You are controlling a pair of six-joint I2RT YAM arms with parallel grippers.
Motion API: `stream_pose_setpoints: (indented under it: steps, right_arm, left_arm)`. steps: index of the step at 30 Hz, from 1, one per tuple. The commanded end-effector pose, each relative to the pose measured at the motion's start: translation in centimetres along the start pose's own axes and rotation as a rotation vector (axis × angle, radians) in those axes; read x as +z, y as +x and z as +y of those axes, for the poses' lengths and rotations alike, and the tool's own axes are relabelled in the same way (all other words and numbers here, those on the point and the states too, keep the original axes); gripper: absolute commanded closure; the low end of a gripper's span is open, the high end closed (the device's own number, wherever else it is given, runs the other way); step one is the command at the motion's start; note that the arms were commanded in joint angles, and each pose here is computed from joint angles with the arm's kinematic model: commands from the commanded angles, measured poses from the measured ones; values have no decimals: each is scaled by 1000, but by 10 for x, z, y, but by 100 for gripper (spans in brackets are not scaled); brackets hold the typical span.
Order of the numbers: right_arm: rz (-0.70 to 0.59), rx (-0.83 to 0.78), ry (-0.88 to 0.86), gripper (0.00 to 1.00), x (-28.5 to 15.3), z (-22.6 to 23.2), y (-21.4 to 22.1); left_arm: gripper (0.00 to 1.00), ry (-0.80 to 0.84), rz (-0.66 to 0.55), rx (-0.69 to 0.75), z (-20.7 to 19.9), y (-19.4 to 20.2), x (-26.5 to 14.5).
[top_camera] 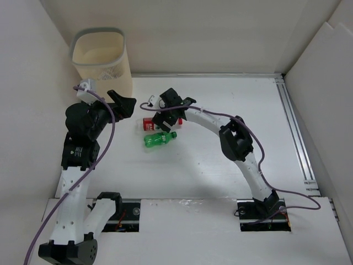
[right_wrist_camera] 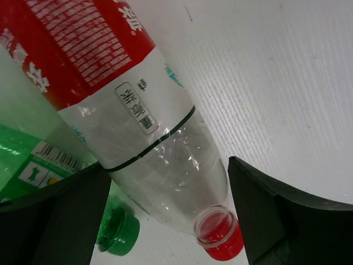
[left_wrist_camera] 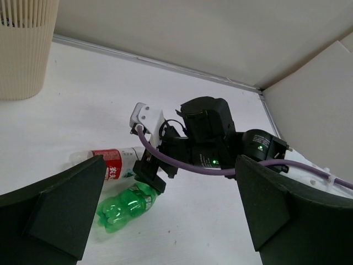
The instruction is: Put the plastic bottles in the bin
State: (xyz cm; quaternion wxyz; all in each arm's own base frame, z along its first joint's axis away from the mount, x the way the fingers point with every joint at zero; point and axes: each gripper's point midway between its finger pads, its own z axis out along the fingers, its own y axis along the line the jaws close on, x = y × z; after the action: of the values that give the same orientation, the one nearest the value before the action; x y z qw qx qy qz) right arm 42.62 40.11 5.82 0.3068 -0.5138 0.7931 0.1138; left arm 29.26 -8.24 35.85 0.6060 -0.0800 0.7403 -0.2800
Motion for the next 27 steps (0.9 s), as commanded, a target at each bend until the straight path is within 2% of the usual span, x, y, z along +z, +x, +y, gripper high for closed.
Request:
stream_pose_setpoints:
  steps: [1, 3, 4, 7, 10, 12, 13, 14, 15, 17, 18, 20, 21, 23, 24, 26, 27]
  right_arm:
    - [-62, 68, 58, 11, 6, -24, -9]
    - [-82, 73, 55, 15, 6, -30, -15]
    - [-63, 91, 44, 23, 13, -32, -7]
    - [-69, 91, 33, 38, 15, -32, -14]
    - [-91, 124, 20, 46, 13, -36, -15]
    - [-139, 174, 24, 56, -3, -48, -24]
    - [-133, 212, 39, 58, -5, -60, -13]
    - [-183, 246, 46, 76, -20, -68, -25]
    - [-199, 273, 49, 80, -27, -74, -25]
    - [-218, 338, 42, 83, -40, -88, -15]
    - [-265, 365, 41, 93, -62, -93, -26]
    - [-268, 437, 45, 94, -77, -98, -12]
    - [-347, 462, 61, 94, -107, -99, -33]
    - [-359, 543, 149, 94, -131, -110, -27]
    - [-362, 577, 161, 94, -136, -107, -21]
    - [-433, 681, 177, 94, -172, -103, -33]
    - [-424, 711, 146, 94, -171, -91, -24]
  left_arm:
    - [0, 26, -19, 22, -3, -2, -1]
    - [0, 22, -11, 20, -1, 2, 0]
    - [0, 26, -18, 22, -2, 0, 0]
    - [0, 22, -11, 20, 0, 3, 1]
    - [0, 22, -11, 11, 2, 5, 5]
    - [0, 30, -7, 0, 3, 9, 7]
    - [0, 26, 2, -3, 5, 11, 10]
    - [0, 35, 10, -13, 5, 15, 14]
    - [0, 32, 16, -28, 8, 18, 17]
    - [0, 49, 25, -44, 6, 19, 25]
    - [0, 65, 26, -51, 4, 18, 28]
    - [0, 117, 36, -78, -3, 18, 38]
    - [0, 142, 42, -87, -7, 19, 43]
    - [0, 214, 61, -96, -18, 18, 50]
    - [0, 223, 98, -126, -17, 27, 60]
    - [0, 270, 98, -124, -34, 22, 68]
    - [0, 284, 110, -123, -38, 26, 76]
